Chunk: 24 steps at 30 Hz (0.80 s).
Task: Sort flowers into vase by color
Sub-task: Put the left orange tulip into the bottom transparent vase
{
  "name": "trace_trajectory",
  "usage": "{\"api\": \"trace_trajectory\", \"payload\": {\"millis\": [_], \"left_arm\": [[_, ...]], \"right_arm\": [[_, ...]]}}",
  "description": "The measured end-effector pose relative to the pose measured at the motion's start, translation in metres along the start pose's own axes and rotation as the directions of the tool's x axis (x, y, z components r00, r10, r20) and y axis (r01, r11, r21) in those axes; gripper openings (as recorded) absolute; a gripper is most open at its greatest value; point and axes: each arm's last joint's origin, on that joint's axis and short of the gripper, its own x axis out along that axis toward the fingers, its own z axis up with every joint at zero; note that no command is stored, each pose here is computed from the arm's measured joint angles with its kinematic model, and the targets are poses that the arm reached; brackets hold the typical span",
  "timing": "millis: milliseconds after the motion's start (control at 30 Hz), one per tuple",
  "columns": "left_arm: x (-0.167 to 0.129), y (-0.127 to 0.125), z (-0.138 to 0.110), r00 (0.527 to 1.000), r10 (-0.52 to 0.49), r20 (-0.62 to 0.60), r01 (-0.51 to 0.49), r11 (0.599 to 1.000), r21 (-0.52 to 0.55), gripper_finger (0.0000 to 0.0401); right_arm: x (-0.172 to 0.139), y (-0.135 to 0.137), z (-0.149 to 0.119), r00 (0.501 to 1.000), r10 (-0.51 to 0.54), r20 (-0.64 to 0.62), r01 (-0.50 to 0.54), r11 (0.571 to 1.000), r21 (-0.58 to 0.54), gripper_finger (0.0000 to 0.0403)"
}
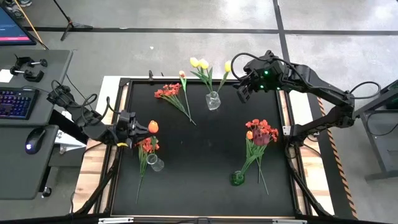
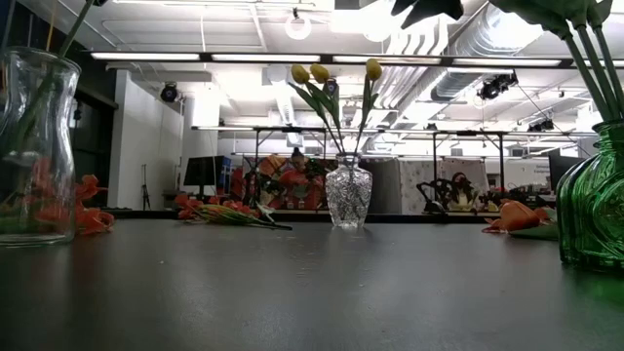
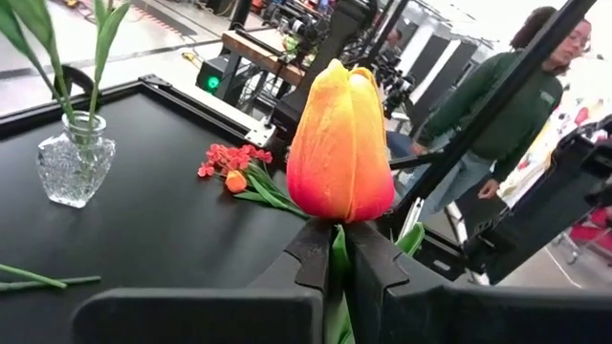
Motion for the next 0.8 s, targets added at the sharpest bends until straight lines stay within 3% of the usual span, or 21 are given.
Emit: {"api": "trace_trajectory", "payload": {"millis": [200, 367, 667, 800], "left_arm": [[0.000, -0.001, -0.001, 0.999, -0.027, -0.021, 0.027, 1.000, 0.002, 0.0023], [-0.002, -0.001, 0.000, 0.994, -0.090, -0.058, 0.086, 0.994, -0.064, 0.0044], [-0.016, 0.004, 0.009, 0.980, -0.192, -0.062, 0.178, 0.967, -0.183, 0.0123], [-0.023, 0.009, 0.008, 0.965, -0.232, -0.125, 0.197, 0.950, -0.243, 0.0162]], "right_arm": [[0.000, 0.000, 0.000, 1.000, -0.001, -0.001, 0.001, 1.000, 0.018, 0.0169], [0.000, 0.000, 0.000, 1.000, -0.001, -0.001, 0.001, 0.999, 0.040, 0.0169], [0.000, 0.000, 0.000, 1.000, 0.000, -0.001, 0.001, 0.999, 0.043, 0.0169], [0.000, 0.000, 0.000, 1.000, -0.001, -0.001, 0.001, 0.999, 0.042, 0.0169]]}}
